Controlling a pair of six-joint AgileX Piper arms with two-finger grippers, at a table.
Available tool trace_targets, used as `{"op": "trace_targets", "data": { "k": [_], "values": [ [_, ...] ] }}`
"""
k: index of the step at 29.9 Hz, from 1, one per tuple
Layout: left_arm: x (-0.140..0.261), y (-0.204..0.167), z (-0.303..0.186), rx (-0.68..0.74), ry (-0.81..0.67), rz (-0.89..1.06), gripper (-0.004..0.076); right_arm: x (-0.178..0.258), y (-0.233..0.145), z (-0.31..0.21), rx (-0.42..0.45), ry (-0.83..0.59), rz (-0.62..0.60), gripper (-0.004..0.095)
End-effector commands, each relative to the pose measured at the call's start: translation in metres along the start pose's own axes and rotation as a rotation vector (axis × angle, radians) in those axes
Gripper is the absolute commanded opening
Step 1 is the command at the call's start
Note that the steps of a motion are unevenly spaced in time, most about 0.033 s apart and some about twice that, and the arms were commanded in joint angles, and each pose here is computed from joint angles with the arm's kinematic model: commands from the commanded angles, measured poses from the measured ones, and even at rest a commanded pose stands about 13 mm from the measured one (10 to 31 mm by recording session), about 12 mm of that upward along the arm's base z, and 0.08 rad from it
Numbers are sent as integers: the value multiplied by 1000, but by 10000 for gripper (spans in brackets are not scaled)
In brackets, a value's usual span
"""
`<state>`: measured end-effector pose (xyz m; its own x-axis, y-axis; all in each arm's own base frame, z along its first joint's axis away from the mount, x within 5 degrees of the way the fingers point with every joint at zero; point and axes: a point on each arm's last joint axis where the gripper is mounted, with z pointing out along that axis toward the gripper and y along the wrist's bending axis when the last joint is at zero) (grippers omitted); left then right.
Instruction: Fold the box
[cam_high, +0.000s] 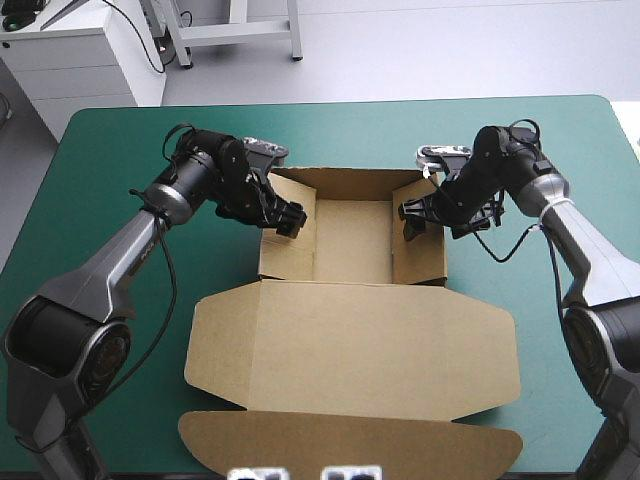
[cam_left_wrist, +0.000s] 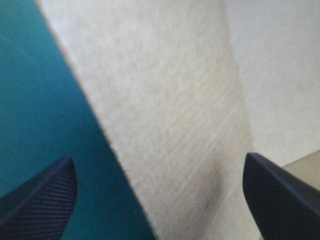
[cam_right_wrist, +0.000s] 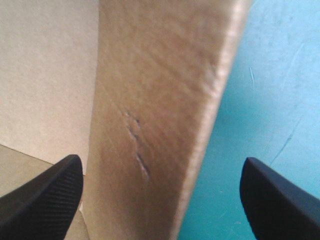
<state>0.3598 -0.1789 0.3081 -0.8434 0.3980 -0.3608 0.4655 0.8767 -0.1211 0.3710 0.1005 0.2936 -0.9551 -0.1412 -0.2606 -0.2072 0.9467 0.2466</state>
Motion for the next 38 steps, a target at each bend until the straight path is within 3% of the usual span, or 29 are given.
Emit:
{"op": "trace_targets", "data": {
  "k": [1, 8, 11, 14, 20, 21, 27, 34, 38],
  "values": [
    [-12, -10, -67, 7, -194, 16, 641, -1, 12, -52, -19, -148, -46, 786],
    [-10, -12, -122, -58, -264, 78, 631, 4, 22, -95, -18, -267, -93, 786],
    [-1, -15, -145, -63, -305, 110, 585, 9, 21, -105, 11, -279, -112, 782],
    [11, -19, -173, -67, -368, 132, 454, 13, 20, -110, 41, -270, -121, 782],
    [43, -27, -215, -74, -455, 245, 26, 14, 18, -110, 56, -263, -109, 782],
    [48, -27, -218, -86, -455, 263, -8, 14, 18, -110, 55, -263, -107, 782],
    [92, -21, -210, -138, -368, 275, -6, 14, 18, -110, 55, -263, -107, 782],
    [158, -13, -166, -144, -193, 245, -6, 10, 18, -100, 32, -246, -96, 782],
    [191, -7, -147, -173, -205, 147, -6, 6, 18, -90, 12, -219, -85, 782]
  ]
}}
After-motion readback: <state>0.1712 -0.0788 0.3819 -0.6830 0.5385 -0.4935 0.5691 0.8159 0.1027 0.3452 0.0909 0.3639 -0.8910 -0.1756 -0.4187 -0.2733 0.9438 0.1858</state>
